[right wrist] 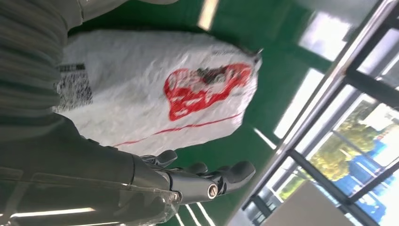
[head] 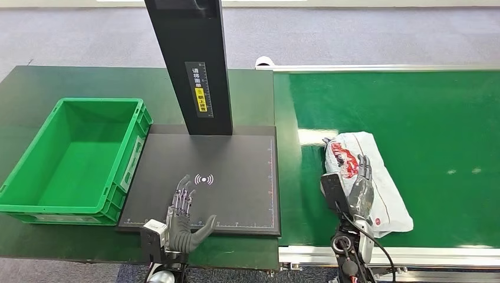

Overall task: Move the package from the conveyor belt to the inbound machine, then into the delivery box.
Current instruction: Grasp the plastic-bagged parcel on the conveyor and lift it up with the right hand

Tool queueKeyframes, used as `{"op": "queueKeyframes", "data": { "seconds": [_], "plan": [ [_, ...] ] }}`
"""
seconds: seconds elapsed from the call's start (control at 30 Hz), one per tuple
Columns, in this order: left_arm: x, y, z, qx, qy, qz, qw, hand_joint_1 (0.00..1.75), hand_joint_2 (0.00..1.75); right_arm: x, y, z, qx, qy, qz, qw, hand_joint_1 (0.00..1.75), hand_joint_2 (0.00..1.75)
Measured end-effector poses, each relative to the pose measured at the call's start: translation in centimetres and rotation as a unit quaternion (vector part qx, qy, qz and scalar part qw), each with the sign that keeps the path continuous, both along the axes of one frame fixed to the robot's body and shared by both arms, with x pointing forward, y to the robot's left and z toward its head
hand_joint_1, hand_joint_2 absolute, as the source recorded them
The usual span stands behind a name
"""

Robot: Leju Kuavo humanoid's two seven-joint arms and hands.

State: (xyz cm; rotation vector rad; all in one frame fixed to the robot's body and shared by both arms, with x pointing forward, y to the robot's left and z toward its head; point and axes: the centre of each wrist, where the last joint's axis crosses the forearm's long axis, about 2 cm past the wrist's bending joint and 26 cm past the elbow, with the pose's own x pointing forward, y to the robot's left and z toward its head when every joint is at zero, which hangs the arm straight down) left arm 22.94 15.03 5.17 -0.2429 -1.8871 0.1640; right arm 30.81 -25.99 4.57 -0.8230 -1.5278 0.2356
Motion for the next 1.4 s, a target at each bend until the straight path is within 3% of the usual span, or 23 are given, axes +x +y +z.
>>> {"op": "queueKeyframes", "data": {
  "seconds": [0.33, 0.47, 0.6, 0.9, 1.07, 1.23, 1.4],
  "plan": [
    [0.1, 0.1, 0.3, -0.001, -0.006, 0.001, 1.0, 0.0, 1.75, 1.1, -7.1, -2.5, 0.132, 0.135, -0.06, 0.98, 0.0, 1.75],
    [0.2, 0.1, 0.4, -0.001, -0.01, 0.002, 1.0, 0.0, 1.75, 1.3, -8.3, -2.8, 0.148, 0.168, -0.076, 0.972, 0.0, 1.75],
    [0.2, 0.2, 0.6, 0.006, -0.014, 0.01, 1.0, 0.0, 1.75, 1.9, -8.5, -2.4, 0.137, 0.194, -0.098, 0.967, 1.75, 1.75],
    [0.0, 0.6, 1.2, 0.015, -0.025, 0.03, 0.999, 0.0, 1.75, 2.2, -8.5, -2.2, 0.105, 0.188, -0.113, 0.97, 1.75, 1.75],
    [0.1, 1.1, 1.5, 0.027, -0.033, 0.044, 0.998, 0.0, 1.75, 2.4, -7.8, -2.0, 0.077, 0.135, -0.075, 0.985, 1.75, 1.75],
    [0.5, 2.2, 2.2, 0.058, -0.049, 0.081, 0.994, 0.0, 1.75, 3.8, -4.3, 0.2, 0.042, 0.035, 0.015, 0.998, 1.75, 1.75],
    [1.3, 4.0, 3.8, 0.116, -0.093, 0.134, 0.98, 0.0, 1.75, 4.0, 3.1, 3.9, 0.11, -0.049, 0.2, 0.972, 1.75, 1.75]
  ]
}}
